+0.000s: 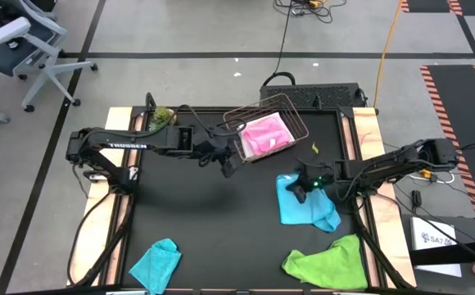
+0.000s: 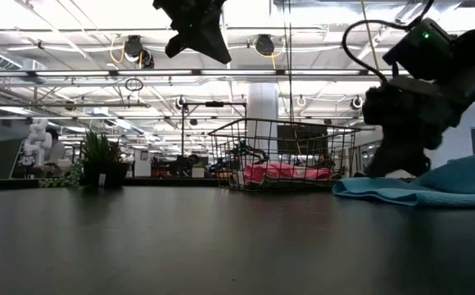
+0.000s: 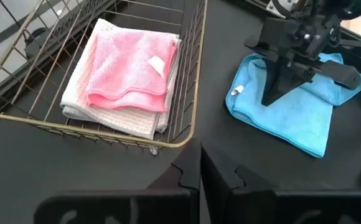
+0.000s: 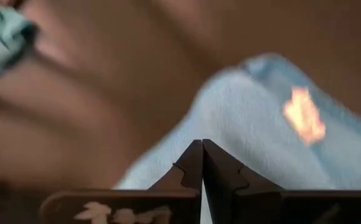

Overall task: Fold microfiber towels
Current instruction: Fold the right blue towel

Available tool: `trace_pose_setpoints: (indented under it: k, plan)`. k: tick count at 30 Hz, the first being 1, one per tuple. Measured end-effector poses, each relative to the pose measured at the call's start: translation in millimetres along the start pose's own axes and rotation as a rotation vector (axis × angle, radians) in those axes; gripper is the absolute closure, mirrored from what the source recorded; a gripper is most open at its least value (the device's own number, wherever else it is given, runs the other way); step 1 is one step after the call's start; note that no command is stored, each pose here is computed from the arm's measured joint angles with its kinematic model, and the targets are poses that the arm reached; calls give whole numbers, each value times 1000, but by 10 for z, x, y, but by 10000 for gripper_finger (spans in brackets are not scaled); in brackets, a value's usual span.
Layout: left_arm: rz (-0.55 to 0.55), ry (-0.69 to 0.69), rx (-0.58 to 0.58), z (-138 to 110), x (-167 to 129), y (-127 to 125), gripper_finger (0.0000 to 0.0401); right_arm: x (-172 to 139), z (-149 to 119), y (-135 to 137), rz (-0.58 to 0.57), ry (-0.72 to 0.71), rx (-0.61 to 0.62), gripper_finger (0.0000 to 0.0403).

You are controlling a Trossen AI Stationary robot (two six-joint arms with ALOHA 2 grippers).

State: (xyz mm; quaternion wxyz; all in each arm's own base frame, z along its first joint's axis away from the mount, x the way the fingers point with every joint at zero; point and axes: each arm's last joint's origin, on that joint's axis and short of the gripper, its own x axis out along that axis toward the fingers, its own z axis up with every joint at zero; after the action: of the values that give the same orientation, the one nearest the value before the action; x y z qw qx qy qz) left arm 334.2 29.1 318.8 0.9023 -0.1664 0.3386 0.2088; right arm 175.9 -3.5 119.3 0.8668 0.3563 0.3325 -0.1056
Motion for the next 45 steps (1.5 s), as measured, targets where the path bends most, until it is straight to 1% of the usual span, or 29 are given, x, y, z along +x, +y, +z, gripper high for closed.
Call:
trace_pose_setpoints:
  k: [4, 6, 9, 11, 15, 18, 21, 24, 29, 32, 34, 36, 41, 45]
  plan:
    - [-1, -2, -2, 2, 1, -1, 377, -8, 86, 66, 71, -82, 6, 403]
    - [-1, -2, -2, 2, 1, -1, 376, -7, 84, 73, 82, -55, 34, 403]
    - [-7, 1, -2, 1, 1, -3, 376, -8, 85, 106, 67, 43, 100, 403]
    - [-9, 2, 0, -3, -1, -11, 375, -25, 109, 154, 13, 124, 100, 403]
    - [-10, 2, 0, -3, -1, -12, 375, -149, 249, 302, -130, 278, 37, 403]
    - [-10, 2, 0, -4, -1, -12, 375, -291, 384, 417, -243, 330, -5, 403]
    - [-10, 2, 0, -4, -1, -12, 375, -404, 476, 509, -289, 367, 14, 403]
    - [-10, 2, 4, -4, -1, -12, 375, -462, 424, 499, -338, 445, 87, 403]
    - [-8, 2, 12, 0, 1, -5, 375, -608, 213, 424, -525, 653, 87, 403]
    - [-5, 2, 15, 4, 4, 7, 375, -687, 151, 397, -606, 721, 107, 403]
    - [-2, 1, 21, 9, 9, 20, 375, -697, 137, 399, -618, 729, 109, 403]
    - [3, 0, 19, 18, 13, 41, 375, -684, 139, 410, -605, 720, 105, 403]
    - [15, -1, 11, 37, 23, 89, 375, -562, 130, 402, -530, 657, 101, 403]
    - [17, -1, 10, 39, 24, 96, 375, -427, 26, 305, -486, 650, 110, 403]
